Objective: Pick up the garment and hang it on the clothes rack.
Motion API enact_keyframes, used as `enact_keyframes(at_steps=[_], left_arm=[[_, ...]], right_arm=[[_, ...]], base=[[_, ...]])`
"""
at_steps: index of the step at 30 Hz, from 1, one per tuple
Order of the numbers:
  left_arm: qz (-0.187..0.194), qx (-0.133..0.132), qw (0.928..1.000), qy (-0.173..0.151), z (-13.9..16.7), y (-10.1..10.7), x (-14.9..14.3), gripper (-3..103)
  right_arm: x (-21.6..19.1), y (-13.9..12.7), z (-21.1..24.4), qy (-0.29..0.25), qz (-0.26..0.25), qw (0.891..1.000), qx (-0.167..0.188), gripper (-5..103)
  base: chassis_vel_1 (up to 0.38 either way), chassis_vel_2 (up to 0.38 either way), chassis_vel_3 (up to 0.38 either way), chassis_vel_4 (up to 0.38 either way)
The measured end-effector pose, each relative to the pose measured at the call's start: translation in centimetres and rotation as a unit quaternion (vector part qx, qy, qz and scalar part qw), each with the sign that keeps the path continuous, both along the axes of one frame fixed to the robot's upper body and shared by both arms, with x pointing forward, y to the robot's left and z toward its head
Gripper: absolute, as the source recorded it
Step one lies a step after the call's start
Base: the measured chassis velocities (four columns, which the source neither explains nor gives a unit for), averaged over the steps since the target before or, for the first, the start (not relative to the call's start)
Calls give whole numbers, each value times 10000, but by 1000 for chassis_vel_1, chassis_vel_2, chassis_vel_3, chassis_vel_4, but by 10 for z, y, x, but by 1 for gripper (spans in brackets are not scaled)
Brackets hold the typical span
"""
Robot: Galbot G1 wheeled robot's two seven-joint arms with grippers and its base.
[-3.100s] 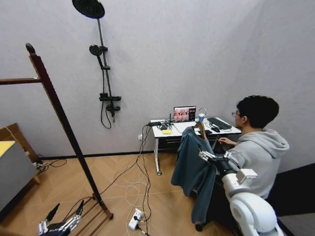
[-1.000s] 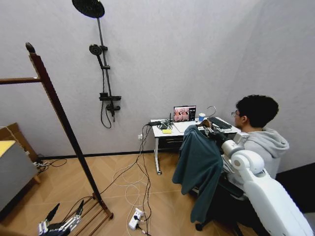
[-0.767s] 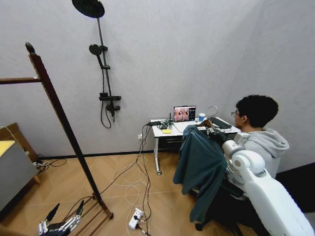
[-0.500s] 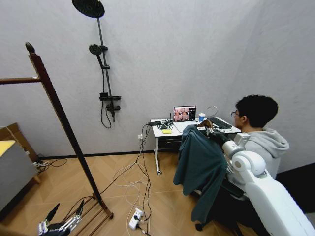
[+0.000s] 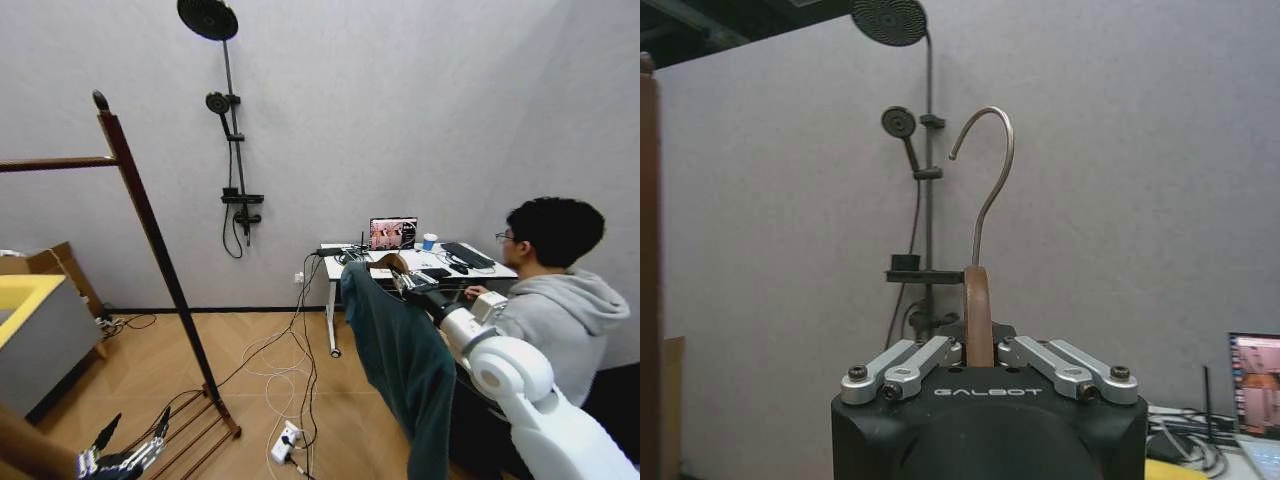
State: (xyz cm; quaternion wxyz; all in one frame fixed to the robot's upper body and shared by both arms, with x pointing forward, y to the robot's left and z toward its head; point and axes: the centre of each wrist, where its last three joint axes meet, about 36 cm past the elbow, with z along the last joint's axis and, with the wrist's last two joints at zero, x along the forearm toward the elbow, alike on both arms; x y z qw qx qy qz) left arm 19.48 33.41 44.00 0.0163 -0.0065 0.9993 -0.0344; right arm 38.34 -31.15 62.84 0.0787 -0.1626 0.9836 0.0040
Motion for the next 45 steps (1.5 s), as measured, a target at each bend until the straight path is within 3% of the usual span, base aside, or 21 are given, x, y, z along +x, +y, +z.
enact_keyframes(at_steps=[14, 45], left_arm=[[0, 0, 10000, 0, 0, 0, 0, 100], [0, 0, 10000, 0, 0, 0, 0, 100]], right_arm=[[-25, 14, -6, 19, 271, 9994, -201, 10], [-20, 15, -17, -16, 382, 9984, -426, 10]], base=[[114, 108, 119, 115], [83, 174, 172, 81]])
